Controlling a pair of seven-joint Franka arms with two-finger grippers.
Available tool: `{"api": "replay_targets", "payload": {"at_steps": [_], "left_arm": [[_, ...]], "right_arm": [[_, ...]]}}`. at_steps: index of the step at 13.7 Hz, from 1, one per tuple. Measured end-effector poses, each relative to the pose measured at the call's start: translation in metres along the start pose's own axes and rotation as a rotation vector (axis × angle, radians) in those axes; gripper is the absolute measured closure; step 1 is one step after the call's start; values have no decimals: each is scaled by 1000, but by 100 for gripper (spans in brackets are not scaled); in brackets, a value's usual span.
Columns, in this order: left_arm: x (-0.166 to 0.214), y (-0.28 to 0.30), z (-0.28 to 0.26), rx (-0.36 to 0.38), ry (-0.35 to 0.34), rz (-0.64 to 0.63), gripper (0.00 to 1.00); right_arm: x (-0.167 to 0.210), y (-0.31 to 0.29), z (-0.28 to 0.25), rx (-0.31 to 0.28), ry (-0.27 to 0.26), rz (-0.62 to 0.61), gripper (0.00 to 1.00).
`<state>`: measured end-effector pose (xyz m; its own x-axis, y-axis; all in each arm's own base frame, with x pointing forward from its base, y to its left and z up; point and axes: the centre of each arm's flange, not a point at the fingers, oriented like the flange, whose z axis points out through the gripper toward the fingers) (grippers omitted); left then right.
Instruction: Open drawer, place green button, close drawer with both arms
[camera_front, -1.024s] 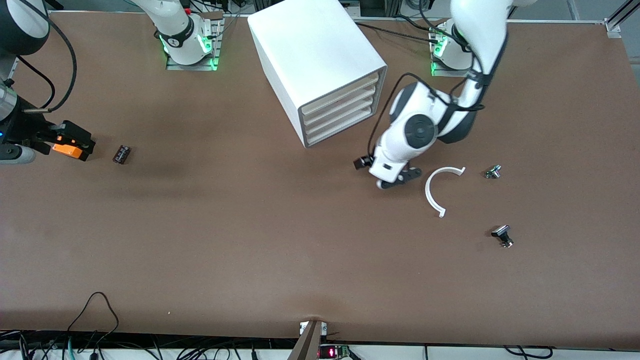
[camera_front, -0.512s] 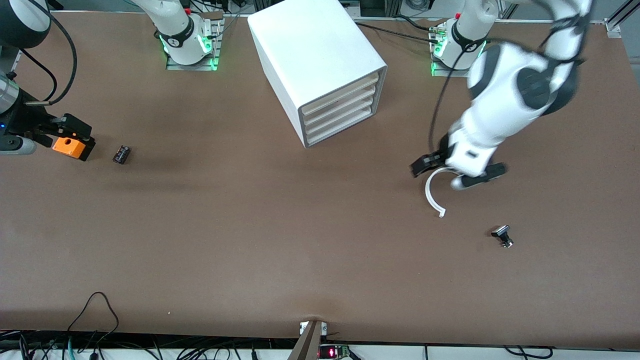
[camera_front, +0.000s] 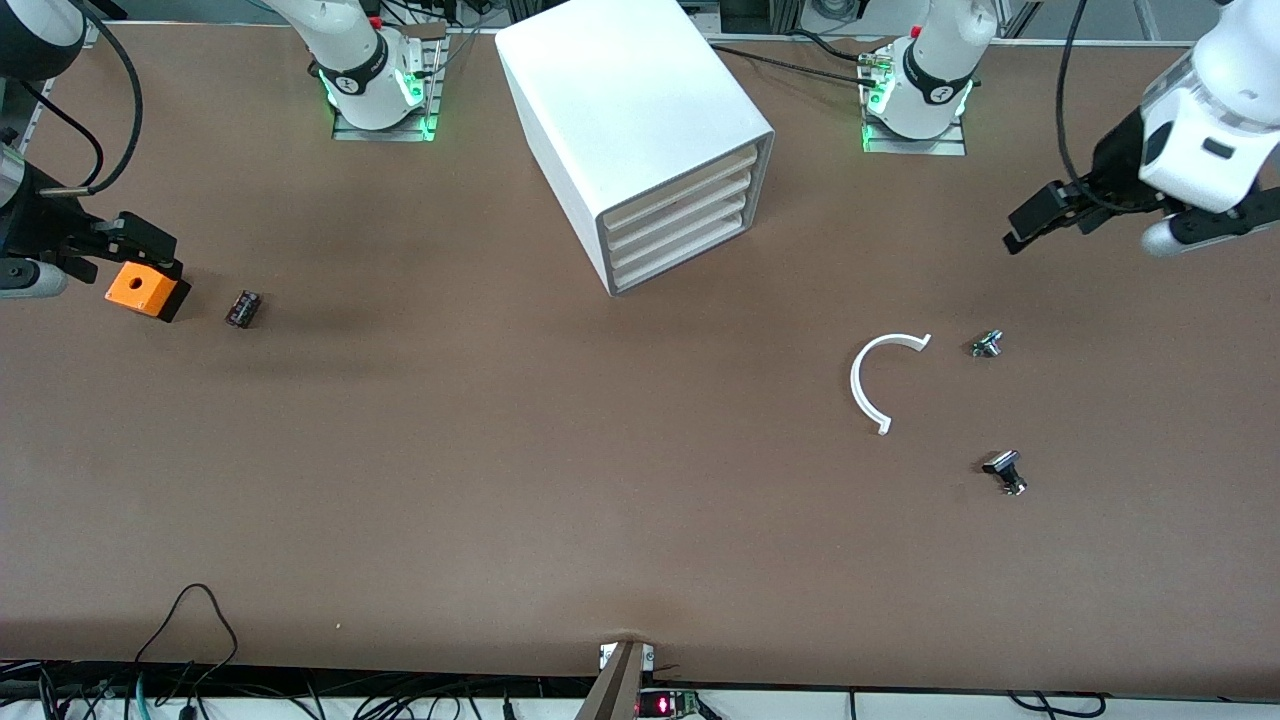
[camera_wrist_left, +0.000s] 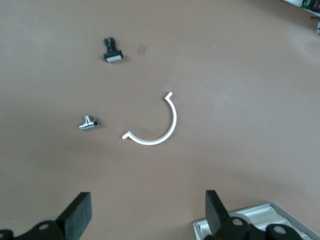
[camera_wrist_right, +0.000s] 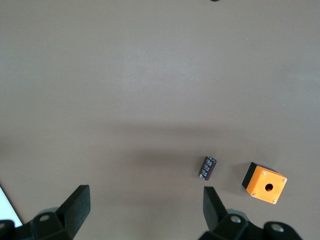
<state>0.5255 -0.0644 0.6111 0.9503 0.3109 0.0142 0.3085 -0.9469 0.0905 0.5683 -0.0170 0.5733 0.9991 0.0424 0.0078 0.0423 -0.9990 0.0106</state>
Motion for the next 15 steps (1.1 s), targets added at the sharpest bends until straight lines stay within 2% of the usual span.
{"api": "replay_targets", "payload": {"at_steps": [3, 9, 11, 15], "left_arm": [[13, -12, 9, 44, 2, 82, 0], [33, -19, 32, 71, -26, 90, 0], [37, -21, 31, 70, -22, 83, 0], [44, -22, 24, 13, -24, 39, 0]], "right_arm": [[-2, -3, -3, 1, -20, 7, 0], [-2, -10, -8, 1, -26, 8, 0], [-2, -10, -6, 1, -28, 10, 0], [0, -10, -5, 0, -31, 11, 0]]}}
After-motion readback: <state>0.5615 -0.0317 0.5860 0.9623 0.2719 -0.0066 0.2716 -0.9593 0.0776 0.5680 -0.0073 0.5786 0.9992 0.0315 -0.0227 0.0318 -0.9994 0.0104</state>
